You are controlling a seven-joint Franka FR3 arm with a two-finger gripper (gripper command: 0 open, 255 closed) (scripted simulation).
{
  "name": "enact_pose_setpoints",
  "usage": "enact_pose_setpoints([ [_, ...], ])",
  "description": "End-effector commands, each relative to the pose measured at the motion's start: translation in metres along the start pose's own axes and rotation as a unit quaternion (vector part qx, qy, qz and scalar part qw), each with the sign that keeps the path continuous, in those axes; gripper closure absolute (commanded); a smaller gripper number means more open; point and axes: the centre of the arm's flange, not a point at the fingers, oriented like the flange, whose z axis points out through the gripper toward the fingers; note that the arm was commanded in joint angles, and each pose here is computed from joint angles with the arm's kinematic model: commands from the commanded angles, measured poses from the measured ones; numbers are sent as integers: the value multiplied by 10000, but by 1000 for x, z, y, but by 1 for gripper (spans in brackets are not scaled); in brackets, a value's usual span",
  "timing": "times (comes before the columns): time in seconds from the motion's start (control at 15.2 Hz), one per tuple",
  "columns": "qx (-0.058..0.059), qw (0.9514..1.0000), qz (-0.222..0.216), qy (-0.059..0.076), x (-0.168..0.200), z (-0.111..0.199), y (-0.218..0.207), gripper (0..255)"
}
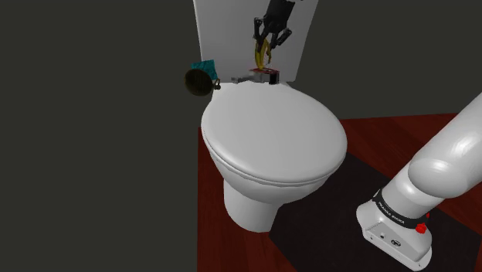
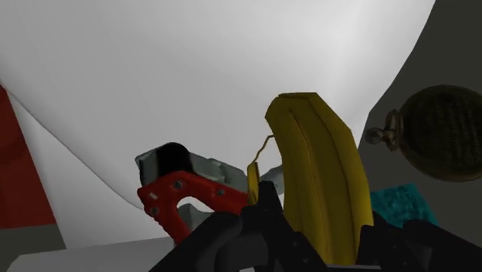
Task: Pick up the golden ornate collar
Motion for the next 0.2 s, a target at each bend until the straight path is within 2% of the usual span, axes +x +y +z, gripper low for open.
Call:
enact_pose_setpoints([
  [0.0, 0, 10000, 0, -1, 1, -10, -3, 255],
  [0.13, 0, 10000, 0, -1, 1, -11, -3, 255],
])
